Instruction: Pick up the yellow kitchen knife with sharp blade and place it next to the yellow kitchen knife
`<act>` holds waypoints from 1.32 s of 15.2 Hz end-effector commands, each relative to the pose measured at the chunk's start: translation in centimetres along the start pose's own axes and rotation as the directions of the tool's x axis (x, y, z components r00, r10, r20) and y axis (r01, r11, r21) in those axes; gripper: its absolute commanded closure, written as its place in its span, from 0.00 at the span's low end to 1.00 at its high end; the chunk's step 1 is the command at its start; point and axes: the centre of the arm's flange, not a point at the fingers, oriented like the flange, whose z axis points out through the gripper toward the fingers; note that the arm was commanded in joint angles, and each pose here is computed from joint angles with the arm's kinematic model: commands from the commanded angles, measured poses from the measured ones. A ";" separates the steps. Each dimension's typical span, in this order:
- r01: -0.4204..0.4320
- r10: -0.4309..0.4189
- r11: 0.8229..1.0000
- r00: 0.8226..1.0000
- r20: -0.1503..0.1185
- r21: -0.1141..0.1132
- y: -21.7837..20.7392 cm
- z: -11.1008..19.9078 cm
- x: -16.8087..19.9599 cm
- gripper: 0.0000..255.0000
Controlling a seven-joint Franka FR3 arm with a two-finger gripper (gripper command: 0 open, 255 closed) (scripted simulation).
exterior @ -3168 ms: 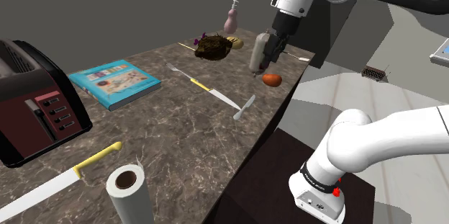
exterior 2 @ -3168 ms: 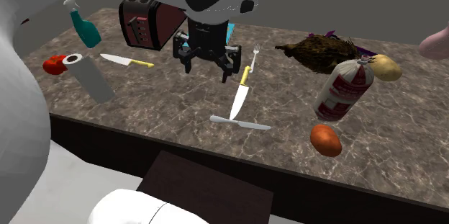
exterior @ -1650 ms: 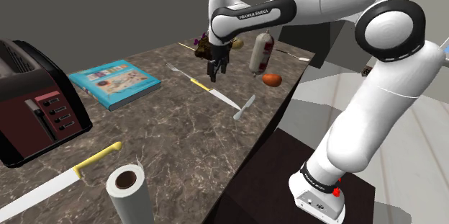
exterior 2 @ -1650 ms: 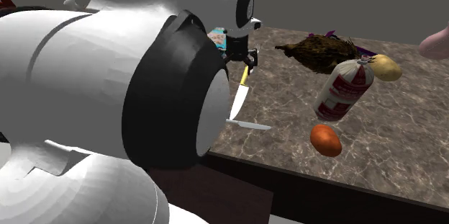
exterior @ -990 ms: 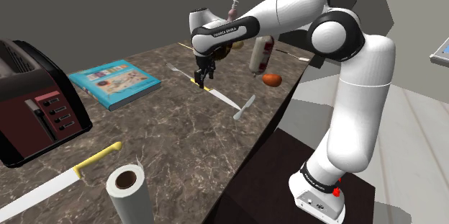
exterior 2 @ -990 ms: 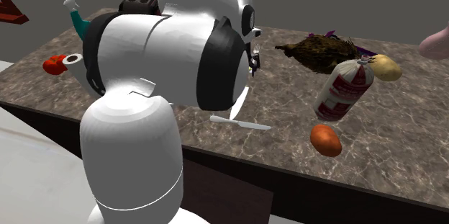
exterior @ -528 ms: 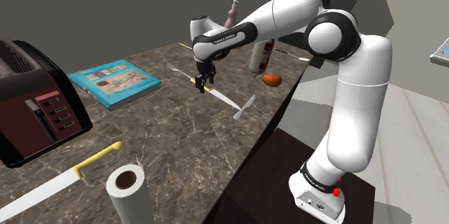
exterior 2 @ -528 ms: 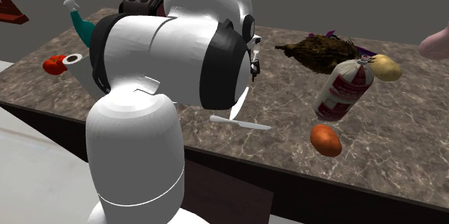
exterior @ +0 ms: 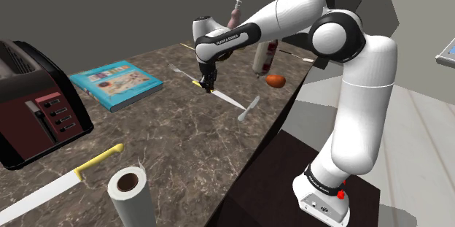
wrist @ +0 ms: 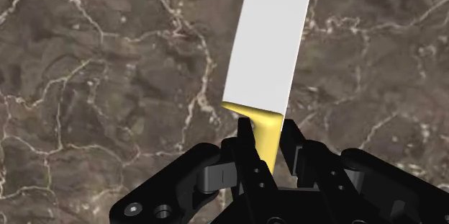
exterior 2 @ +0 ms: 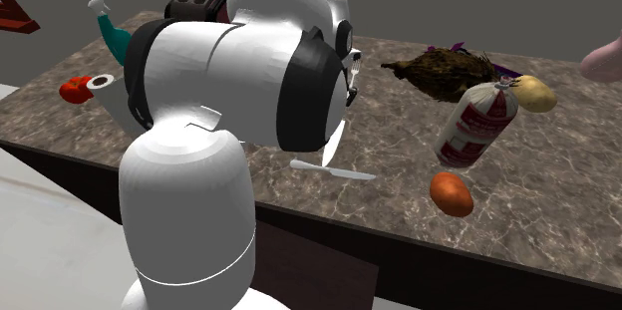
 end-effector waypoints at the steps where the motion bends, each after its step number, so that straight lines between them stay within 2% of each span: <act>1: 0.000 0.000 1.000 1.000 0.000 0.000 0.0 0.0 0.0 1.00; 7: 0.000 0.000 1.000 1.000 0.000 0.000 0.0 0.0 0.0 1.00; 20: 0.000 0.000 1.000 1.000 0.000 0.000 0.8 -6.7 -1.0 1.00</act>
